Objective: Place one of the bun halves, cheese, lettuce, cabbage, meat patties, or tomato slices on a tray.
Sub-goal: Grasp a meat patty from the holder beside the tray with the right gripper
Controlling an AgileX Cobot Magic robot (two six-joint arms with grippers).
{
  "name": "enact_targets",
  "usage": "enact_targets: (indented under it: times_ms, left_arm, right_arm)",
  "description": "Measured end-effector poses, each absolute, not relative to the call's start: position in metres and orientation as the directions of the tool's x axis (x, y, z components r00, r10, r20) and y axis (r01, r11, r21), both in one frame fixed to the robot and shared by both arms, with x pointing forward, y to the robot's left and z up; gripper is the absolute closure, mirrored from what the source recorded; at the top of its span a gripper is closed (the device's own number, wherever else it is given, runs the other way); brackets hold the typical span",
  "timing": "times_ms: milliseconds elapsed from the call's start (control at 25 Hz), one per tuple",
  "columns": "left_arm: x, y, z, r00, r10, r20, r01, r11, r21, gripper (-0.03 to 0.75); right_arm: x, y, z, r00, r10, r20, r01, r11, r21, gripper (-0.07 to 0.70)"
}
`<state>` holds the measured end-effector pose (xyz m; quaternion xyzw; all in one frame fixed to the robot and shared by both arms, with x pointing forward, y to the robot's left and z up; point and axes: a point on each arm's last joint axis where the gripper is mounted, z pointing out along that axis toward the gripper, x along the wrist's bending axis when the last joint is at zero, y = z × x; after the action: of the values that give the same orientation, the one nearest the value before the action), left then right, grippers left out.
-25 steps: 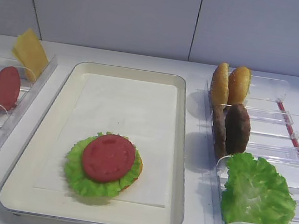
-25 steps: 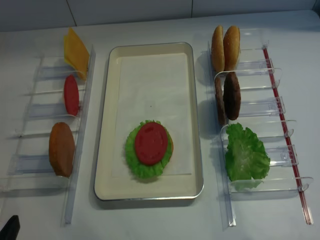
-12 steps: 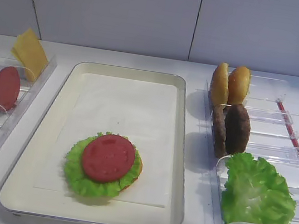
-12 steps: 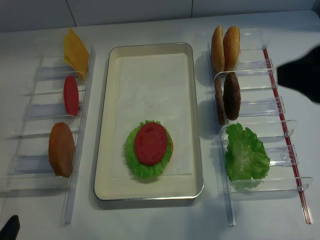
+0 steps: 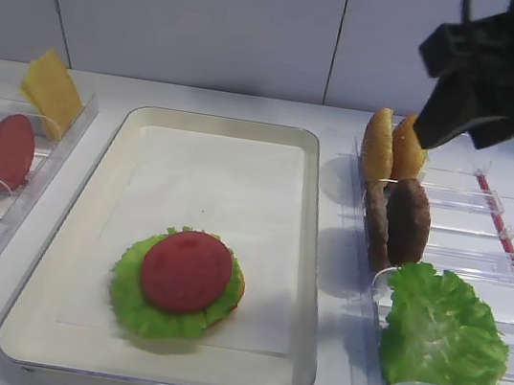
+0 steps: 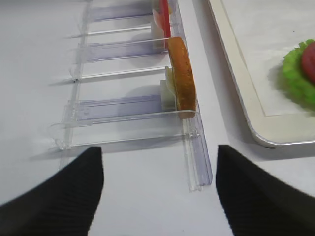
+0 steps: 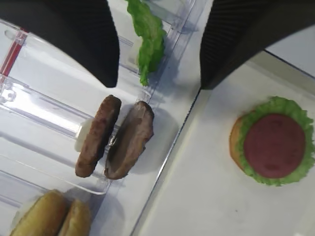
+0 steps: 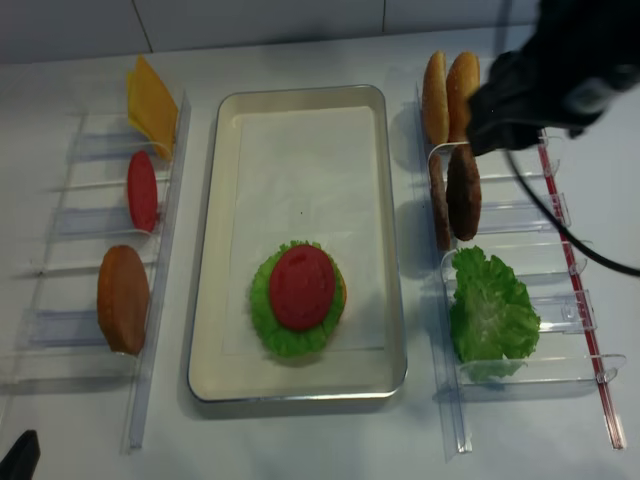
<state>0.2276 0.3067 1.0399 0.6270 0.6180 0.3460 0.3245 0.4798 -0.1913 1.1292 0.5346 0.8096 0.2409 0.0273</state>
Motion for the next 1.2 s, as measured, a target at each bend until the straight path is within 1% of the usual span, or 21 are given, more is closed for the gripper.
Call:
enact_targets:
  times_ms: [120, 200, 360, 520, 880, 960, 1200]
  left_arm:
    - [0.228, 0.307, 1.040, -0.003, 0.999, 0.033, 0.550, -0.026, 0.835, 0.243]
    - [0.228, 0.307, 1.040, -0.003, 0.999, 0.033, 0.550, -0.026, 0.835, 0.243]
    - [0.228, 0.307, 1.040, -0.003, 0.999, 0.033, 0.550, -0.026, 0.835, 0.243]
    - [0.228, 0.307, 1.040, -0.003, 0.999, 0.033, 0.550, -0.026, 0.835, 0.243]
    - [0.228, 0.307, 1.040, -0.003, 0.999, 0.033, 0.550, -0.026, 0.835, 0.243]
    - [0.228, 0.307, 1.040, -0.004, 0.999, 0.035, 0.550, -0.027, 0.835, 0.243]
    - [0.228, 0.307, 1.040, -0.005, 0.999, 0.035, 0.550, -0.027, 0.835, 0.243]
  right_arm:
    - [0.496, -0.172, 1.112, -0.400, 0.898, 0.185, 0.880, 0.319, 0.352, 0.233]
    - [0.508, -0.161, 1.100, -0.373, 0.910, 0.184, 0.901, 0.307, 0.308, 0.233]
    - [0.527, -0.151, 1.078, -0.311, 0.933, 0.183, 0.935, 0.265, 0.237, 0.233]
    - [0.540, -0.146, 1.060, -0.291, 0.940, 0.176, 0.947, 0.258, 0.190, 0.233]
    - [0.554, -0.141, 1.037, -0.268, 0.952, 0.147, 0.957, 0.246, 0.152, 0.233]
    - [0.557, -0.140, 1.035, -0.267, 0.953, 0.145, 0.956, 0.243, 0.161, 0.233]
    - [0.562, -0.139, 1.025, -0.266, 0.954, 0.135, 0.958, 0.247, 0.147, 0.234]
